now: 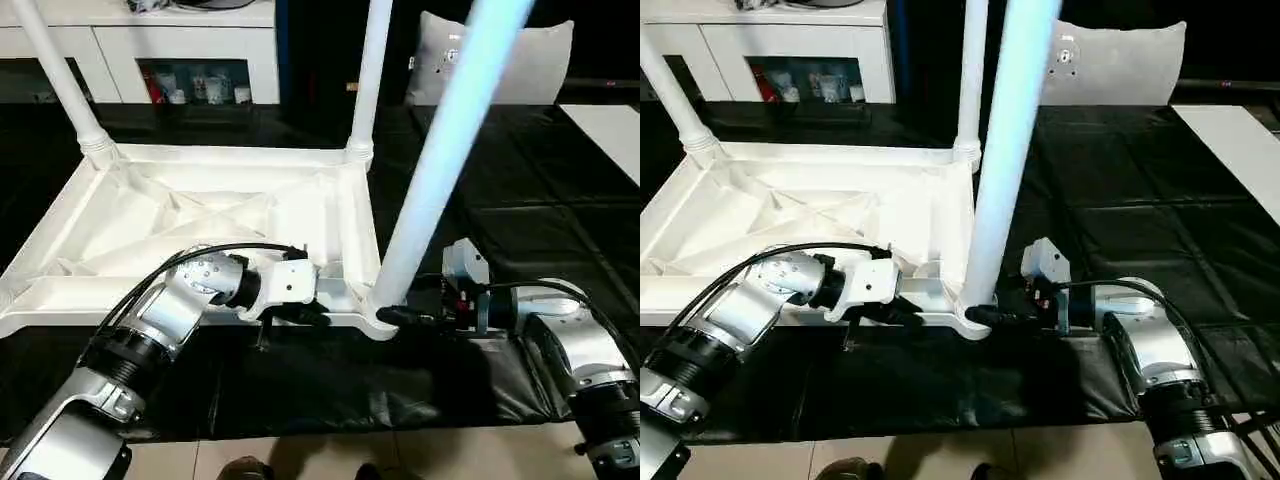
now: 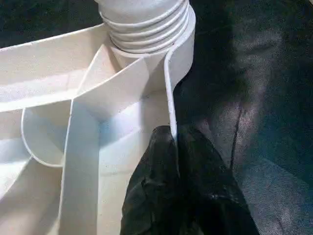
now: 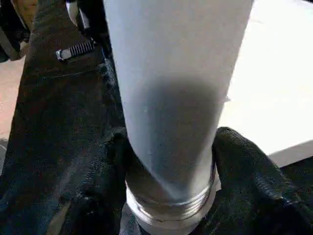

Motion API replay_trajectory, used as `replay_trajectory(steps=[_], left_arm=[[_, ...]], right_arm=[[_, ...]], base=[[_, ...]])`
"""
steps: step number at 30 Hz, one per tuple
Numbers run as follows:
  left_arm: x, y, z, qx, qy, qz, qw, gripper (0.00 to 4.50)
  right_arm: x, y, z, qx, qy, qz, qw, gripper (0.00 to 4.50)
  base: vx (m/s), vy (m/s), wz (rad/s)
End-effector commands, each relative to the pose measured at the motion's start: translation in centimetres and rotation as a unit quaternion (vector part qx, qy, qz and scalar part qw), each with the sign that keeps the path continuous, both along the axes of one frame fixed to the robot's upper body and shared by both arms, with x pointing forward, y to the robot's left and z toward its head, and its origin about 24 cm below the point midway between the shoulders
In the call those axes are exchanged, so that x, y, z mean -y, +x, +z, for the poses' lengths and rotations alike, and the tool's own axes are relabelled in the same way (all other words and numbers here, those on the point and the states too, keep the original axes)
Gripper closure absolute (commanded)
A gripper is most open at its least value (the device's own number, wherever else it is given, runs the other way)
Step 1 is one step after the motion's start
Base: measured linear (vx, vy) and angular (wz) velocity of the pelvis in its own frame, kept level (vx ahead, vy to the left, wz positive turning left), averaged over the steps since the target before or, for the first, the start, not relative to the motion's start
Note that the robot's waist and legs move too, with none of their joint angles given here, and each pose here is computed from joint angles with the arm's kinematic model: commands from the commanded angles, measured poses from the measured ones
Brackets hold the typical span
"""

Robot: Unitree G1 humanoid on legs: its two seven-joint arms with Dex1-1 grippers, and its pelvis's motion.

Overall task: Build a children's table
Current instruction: Rotate leg to tighten

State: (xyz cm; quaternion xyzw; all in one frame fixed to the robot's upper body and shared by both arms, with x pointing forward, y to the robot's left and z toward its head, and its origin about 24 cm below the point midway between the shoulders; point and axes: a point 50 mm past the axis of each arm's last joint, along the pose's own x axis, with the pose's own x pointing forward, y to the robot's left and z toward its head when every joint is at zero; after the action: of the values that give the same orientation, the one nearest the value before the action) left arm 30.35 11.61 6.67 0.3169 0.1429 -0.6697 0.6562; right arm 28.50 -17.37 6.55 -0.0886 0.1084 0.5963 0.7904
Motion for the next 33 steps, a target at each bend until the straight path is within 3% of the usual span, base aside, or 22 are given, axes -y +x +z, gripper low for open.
replay_trajectory(steps=[1, 8, 11, 15, 19, 21, 24, 26, 29, 33], left_arm=[[-0.1, -0.6, -1.3, -0.023, 0.04, -0.019, 0.999, 4.5], [0.4, -0.4, -1.2, -0.036, 0.004, 0.026, 0.999, 4.5], [1.9, -0.1, -0.9, -0.04, -0.045, 0.093, 0.994, 4.5], [3.5, 0.1, -0.6, -0.046, -0.081, 0.143, 0.985, 4.5], [5.6, 0.5, 0.2, -0.062, -0.122, 0.206, 0.969, 4.5], [6.6, 0.7, 0.6, -0.061, -0.135, 0.229, 0.962, 4.5], [8.3, 1.7, 1.3, -0.039, -0.156, 0.288, 0.944, 4.5], [8.5, 2.0, 1.5, -0.029, -0.156, 0.303, 0.94, 4.5], [8.0, 2.4, 1.5, -0.008, -0.138, 0.312, 0.94, 4.5], [6.8, 2.5, 1.3, 0.009, -0.11, 0.31, 0.944, 4.5]], right_arm=[[-0.7, -0.4, -0.4, -0.014, 0.001, 0.01, 1.0, 2.14], [-1.9, -0.8, -0.9, -0.044, 0.032, -0.028, 0.998, 2.42], [-3.3, -0.4, -1.8, -0.072, 0.04, -0.097, 0.992, 2.46], [-4.4, 0.1, -1.9, -0.073, 0.057, -0.143, 0.985, 2.48], [-5.7, 1.1, -1.8, -0.09, 0.074, -0.219, 0.969, 2.48], [-6.2, 1.6, -2.0, -0.105, 0.069, -0.268, 0.955, 2.48], [-6.7, 3.1, -2.6, -0.128, 0.067, -0.368, 0.919, 2.48], [-6.8, 3.4, -2.7, -0.123, 0.072, -0.386, 0.911, 2.48], [-6.7, 3.6, -2.4, -0.097, 0.087, -0.39, 0.912, 1.79], [-6.1, 3.5, -1.9, -0.077, 0.097, -0.385, 0.915, 1.57]], base=[[0.0, 0.0, 0.0], [0.0, 0.0, 0.0], [0.0, 0.0, 0.0], [0.0, 0.0, 0.0], [-0.024, 0.044, -0.05], [-0.067, 0.044, -0.12], [0.014, -0.02, -0.05], [0.019, -0.035, -0.23], [0.0, 0.0, 0.0], [0.0, 0.0, 0.0]])
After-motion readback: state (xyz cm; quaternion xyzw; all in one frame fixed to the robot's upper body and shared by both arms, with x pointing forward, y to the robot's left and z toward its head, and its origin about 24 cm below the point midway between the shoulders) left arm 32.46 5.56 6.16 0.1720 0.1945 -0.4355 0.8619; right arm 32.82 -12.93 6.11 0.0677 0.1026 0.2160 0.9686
